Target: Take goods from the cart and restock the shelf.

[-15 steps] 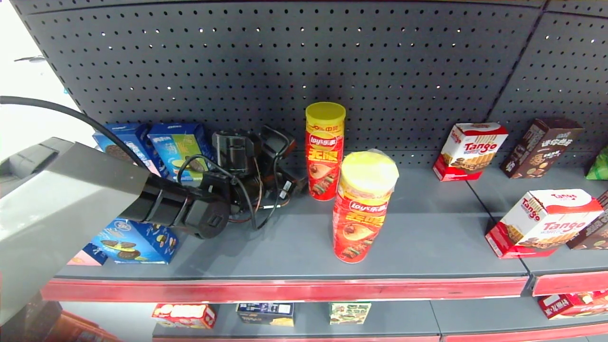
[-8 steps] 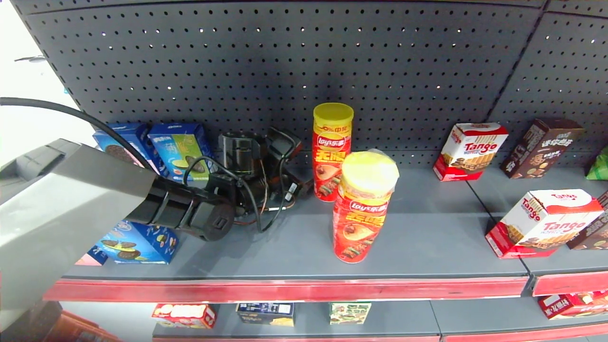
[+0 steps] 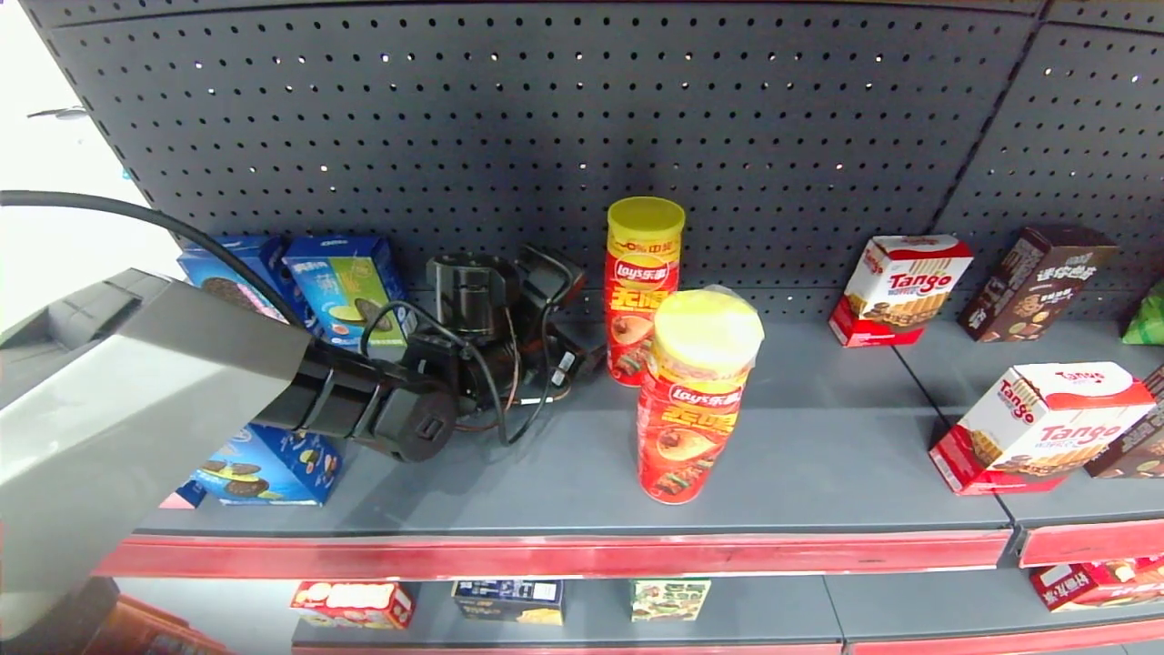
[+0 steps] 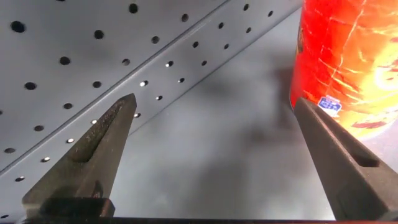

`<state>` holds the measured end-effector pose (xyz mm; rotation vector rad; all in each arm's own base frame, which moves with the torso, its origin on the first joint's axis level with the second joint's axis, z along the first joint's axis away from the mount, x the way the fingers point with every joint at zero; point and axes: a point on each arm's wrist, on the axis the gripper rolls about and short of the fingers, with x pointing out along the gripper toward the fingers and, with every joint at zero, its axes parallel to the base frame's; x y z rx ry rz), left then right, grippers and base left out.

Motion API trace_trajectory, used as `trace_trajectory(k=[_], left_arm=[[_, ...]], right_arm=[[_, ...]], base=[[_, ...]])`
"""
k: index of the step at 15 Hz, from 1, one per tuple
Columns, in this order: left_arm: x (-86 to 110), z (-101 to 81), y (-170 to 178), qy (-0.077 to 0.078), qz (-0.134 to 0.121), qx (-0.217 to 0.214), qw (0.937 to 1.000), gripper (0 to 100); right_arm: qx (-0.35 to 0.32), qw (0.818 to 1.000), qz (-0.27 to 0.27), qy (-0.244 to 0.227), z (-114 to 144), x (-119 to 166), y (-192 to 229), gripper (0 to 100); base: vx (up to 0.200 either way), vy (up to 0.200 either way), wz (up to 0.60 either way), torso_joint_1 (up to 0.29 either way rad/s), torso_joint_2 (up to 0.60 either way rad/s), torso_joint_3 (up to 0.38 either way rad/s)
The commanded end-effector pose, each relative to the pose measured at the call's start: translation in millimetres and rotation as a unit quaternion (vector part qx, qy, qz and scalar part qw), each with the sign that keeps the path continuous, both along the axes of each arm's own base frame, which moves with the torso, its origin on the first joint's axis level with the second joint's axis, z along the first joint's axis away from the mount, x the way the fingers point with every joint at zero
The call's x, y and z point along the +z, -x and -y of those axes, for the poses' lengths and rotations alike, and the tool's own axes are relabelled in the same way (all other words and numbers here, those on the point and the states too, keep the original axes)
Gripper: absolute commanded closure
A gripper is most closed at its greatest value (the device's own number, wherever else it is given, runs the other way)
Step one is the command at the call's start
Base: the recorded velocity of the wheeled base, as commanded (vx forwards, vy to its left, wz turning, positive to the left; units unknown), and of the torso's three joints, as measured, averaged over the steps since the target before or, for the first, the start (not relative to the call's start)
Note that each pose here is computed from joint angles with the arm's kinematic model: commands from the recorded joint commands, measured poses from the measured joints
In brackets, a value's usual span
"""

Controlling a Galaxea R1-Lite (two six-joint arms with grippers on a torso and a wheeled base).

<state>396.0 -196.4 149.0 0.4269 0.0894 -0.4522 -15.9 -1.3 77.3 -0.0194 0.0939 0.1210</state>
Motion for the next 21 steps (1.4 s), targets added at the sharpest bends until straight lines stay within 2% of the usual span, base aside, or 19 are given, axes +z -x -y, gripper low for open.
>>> trace_trajectory(k=[1,2,3,4,6,10,11,13,14,16,19,21], left_arm=[[-3.2,0.3,0,-0.002,-0.003,0.0,1.0,0],[-2.1,-1.3,0,-0.001,0.0,0.002,1.0,0],[11.9,-6.5,2,0.014,0.027,0.007,0.9995,0],[19.1,-8.3,4,0.018,0.035,0.008,0.9992,0],[51.5,-25.6,25,0.04,0.057,0.021,0.9973,0],[83.3,-57.0,94,0.044,0.07,0.047,0.9954,0],[91.1,-68.0,123,0.046,0.075,0.044,0.9951,0],[92.7,-86.8,162,0.048,0.078,0.046,0.9947,0],[92.7,-87.1,163,0.048,0.078,0.046,0.9947,0],[95.1,-96.6,189,0.052,0.088,0.056,0.9932,0],[82.6,-107.1,206,0.048,0.079,0.066,0.9935,0],[92.7,-110.2,209,0.054,0.098,0.074,0.9909,0]], right_arm=[[0.0,1.0,-0.001,0.0,0,0,0,0],[0.0,1.0,-0.001,0.0,0,0,0,0],[0.0,1.0,-0.001,0.0,0,0,0,0],[0.0,1.0,-0.001,0.0,0,0,0,0],[0.0,1.0,-0.001,0.0,0,0,0,0],[0.0,1.0,-0.001,0.0,0,0,0,0],[0.0,1.0,-0.001,0.0,0,0,0,0],[0.0,1.0,-0.001,0.0,0,0,0,0],[0.0,1.0,-0.001,0.0,0,0,0,0],[0.0,1.0,-0.001,0.0,0,0,0,0],[0.004,1.0,-0.001,0.001,0,0,0,0],[0.005,1.0,-0.001,0.002,0,0,0,0]], base=[[0.0,0.0,0.0,0.0,0.0,0.0],[0.0,0.0,0.0,0.0,0.0,0.0],[0.0,0.0,0.0,0.0,0.0,0.0],[0.0,0.0,0.0,0.0,0.0,0.0],[0.0,0.0,0.0,0.0,0.0,0.0],[0.0,0.0,0.0,0.0,0.0,0.0],[0.0,0.0,0.0,0.0,0.0,0.0],[0.0,0.0,0.0,0.0,0.0,0.0],[0.0,0.0,0.0,0.0,0.0,0.0],[0.0,0.0,0.0,0.0,0.0,0.0],[0.0,0.0,0.0,0.0,0.0,0.0],[0.0,0.0,0.0,0.0,0.0,0.0]])
